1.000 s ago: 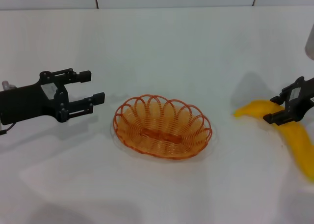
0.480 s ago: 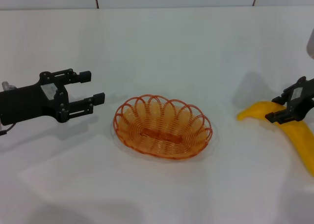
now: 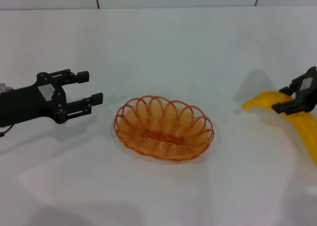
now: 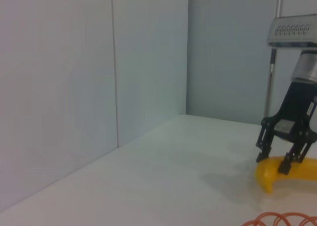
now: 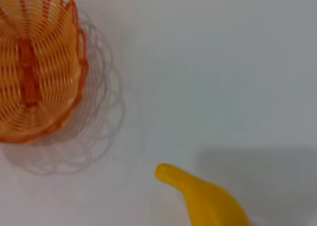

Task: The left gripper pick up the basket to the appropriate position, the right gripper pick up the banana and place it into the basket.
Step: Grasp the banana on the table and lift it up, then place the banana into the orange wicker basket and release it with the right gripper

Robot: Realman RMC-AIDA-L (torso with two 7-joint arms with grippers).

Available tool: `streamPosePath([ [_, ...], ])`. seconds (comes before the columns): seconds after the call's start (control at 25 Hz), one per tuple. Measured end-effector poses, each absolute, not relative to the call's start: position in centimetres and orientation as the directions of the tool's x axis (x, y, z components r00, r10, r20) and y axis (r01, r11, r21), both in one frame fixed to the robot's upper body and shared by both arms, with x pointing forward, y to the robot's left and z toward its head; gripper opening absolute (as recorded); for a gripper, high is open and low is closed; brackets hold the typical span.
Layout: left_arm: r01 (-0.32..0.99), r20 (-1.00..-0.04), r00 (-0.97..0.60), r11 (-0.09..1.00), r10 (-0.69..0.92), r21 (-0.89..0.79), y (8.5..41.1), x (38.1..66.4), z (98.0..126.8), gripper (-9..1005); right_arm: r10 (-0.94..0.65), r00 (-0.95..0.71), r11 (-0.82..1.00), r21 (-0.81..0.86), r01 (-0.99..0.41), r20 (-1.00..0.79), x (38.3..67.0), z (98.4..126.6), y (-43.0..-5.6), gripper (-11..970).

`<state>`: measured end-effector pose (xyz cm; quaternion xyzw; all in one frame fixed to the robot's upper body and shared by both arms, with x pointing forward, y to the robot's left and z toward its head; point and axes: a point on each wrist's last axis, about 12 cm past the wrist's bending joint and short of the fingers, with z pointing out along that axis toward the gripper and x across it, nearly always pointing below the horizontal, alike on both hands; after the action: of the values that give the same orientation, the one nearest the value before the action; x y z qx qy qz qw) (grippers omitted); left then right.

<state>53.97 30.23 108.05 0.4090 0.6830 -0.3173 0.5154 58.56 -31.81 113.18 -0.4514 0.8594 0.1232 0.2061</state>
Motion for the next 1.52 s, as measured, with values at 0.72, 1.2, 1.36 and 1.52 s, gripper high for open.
streamPosePath([
  [0.72, 0.905, -0.928, -0.213, 0.419, 0.306, -0.070, 32.7, 51.4, 107.4, 678, -0.753, -0.095, 0.111, 0.016, -0.994, -0.651, 56.9, 121.5, -22.2, 495],
  [1.2, 0.922, -0.895, -0.245, 0.376, 0.374, -0.095, 32.5, 51.6, 107.4, 678, -0.824, 0.045, -0.026, -0.043, -0.999, -0.564, 57.7, 123.1, -14.4, 496],
  [1.36, 0.925, -0.896, -0.238, 0.369, 0.376, -0.090, 32.3, 51.8, 107.5, 679, -0.808, 0.022, 0.023, -0.070, -0.997, -0.589, 58.3, 123.1, -13.1, 496],
  [1.52, 0.926, -0.897, -0.235, 0.367, 0.376, -0.089, 32.1, 52.0, 107.5, 679, -0.774, 0.005, 0.039, -0.055, -0.998, -0.633, 58.3, 122.3, -12.1, 497],
])
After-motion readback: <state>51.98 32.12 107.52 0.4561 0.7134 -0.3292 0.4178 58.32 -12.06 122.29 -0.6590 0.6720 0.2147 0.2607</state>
